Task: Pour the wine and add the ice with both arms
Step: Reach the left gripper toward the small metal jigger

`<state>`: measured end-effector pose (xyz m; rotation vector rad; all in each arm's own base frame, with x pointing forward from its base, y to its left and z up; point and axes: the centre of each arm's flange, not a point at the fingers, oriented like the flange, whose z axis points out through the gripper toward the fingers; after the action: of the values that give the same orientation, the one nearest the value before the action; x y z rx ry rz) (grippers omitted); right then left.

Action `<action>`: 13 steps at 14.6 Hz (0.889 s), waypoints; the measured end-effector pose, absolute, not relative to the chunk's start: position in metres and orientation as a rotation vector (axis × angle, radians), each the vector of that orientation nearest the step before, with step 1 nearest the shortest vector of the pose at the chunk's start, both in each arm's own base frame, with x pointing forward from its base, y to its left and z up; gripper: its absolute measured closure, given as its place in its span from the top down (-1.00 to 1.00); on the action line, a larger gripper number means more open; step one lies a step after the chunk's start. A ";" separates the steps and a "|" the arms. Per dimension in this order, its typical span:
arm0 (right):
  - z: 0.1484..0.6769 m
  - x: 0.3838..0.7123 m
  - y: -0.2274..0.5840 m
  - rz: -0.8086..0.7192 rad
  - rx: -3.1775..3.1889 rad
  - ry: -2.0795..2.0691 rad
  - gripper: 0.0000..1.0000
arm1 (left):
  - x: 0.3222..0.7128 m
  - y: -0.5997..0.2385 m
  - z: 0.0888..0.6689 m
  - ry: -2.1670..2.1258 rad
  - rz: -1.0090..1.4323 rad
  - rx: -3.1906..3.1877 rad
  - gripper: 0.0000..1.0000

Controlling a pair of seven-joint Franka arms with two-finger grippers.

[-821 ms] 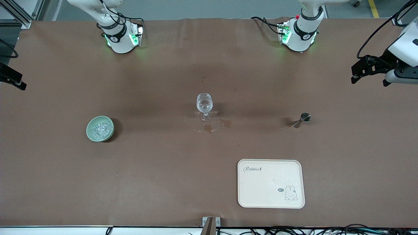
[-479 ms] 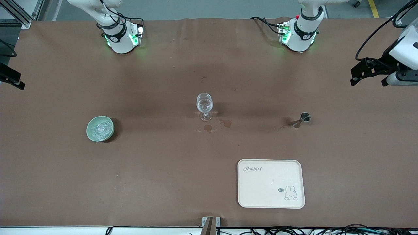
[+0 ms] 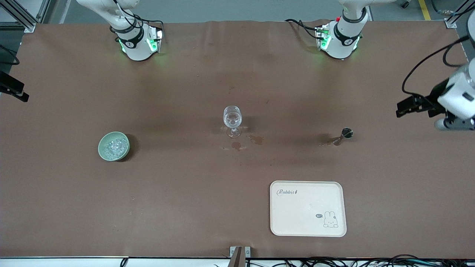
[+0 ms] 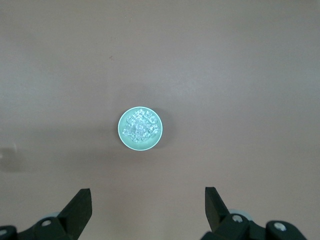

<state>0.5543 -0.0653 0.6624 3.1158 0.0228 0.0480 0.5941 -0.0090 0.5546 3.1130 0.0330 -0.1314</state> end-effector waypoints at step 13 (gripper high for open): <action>0.662 0.554 -0.065 0.048 3.116 0.023 1.00 | 0.638 0.047 0.314 1.115 -0.761 2.612 1.00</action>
<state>0.5543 -0.0652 0.6625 3.1158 0.0232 0.0484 0.6383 0.0468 0.3139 2.6122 1.1150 -0.7607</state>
